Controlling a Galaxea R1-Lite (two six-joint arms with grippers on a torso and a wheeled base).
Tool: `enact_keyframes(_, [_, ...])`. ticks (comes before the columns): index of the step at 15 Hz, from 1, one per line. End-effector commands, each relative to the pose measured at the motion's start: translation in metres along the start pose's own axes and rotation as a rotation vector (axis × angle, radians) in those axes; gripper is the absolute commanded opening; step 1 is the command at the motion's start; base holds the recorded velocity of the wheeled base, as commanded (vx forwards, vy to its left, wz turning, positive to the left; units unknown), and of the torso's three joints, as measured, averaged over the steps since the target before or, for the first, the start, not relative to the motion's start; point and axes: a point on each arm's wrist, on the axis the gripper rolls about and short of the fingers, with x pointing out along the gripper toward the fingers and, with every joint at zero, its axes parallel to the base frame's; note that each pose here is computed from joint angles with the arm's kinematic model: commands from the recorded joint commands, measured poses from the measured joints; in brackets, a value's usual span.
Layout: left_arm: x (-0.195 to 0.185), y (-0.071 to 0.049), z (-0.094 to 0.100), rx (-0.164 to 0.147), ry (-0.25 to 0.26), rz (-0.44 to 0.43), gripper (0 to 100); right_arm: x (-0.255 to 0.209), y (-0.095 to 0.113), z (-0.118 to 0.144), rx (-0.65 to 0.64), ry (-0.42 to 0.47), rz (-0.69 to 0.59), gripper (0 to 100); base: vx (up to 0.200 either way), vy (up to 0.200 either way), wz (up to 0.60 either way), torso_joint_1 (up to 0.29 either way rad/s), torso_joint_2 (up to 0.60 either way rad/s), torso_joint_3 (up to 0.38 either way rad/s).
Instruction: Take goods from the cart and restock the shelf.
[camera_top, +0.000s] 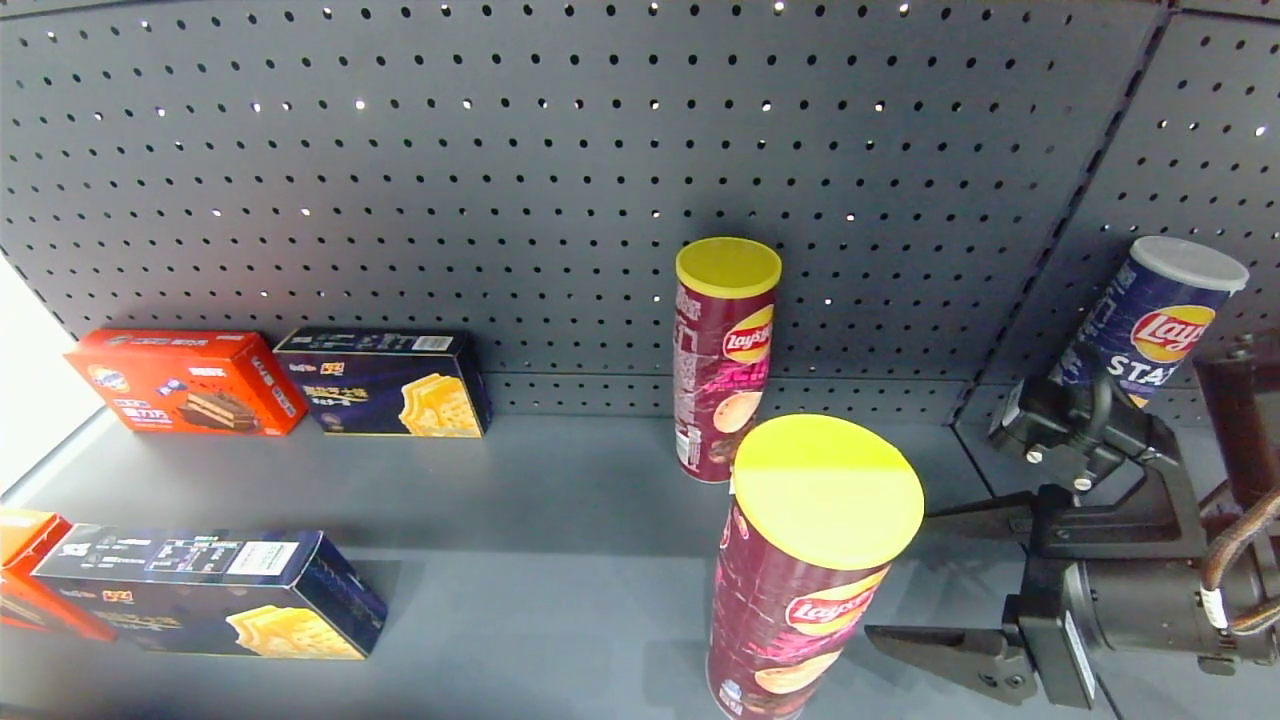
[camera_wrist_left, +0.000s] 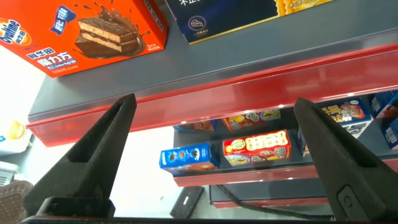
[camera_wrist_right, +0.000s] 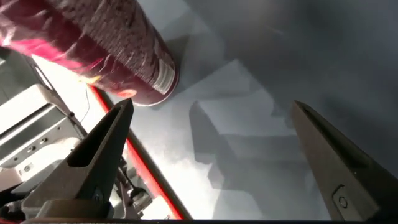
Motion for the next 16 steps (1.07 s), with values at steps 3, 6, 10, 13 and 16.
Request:
enact_keyframes(3, [0.000,0.000,0.000,0.000,0.001,0.002,100,0.010,-0.002,-0.002,0.005,0.029,0.005,100,0.000,0.000,0.00,0.000,0.00,0.000])
enact_keyframes(6, [0.000,0.000,0.000,0.000,0.001,0.002,100,0.014,-0.003,-0.002,0.009,0.039,0.004,100,0.000,0.000,0.00,0.000,0.00,0.000])
enact_keyframes(10, [0.000,0.000,0.000,-0.002,-0.001,0.002,100,0.020,-0.005,0.000,0.011,0.048,0.005,100,0.000,0.000,0.00,0.000,0.00,0.000])
enact_keyframes(13, [0.000,0.000,0.000,0.000,-0.001,0.001,100,0.026,-0.006,0.001,0.010,0.047,0.005,100,0.000,0.000,0.00,0.000,0.00,0.000])
enact_keyframes(16, [0.000,0.000,0.000,-0.002,-0.001,0.002,100,0.028,-0.006,0.000,0.012,0.054,0.006,100,0.000,0.000,0.00,0.000,0.00,0.000])
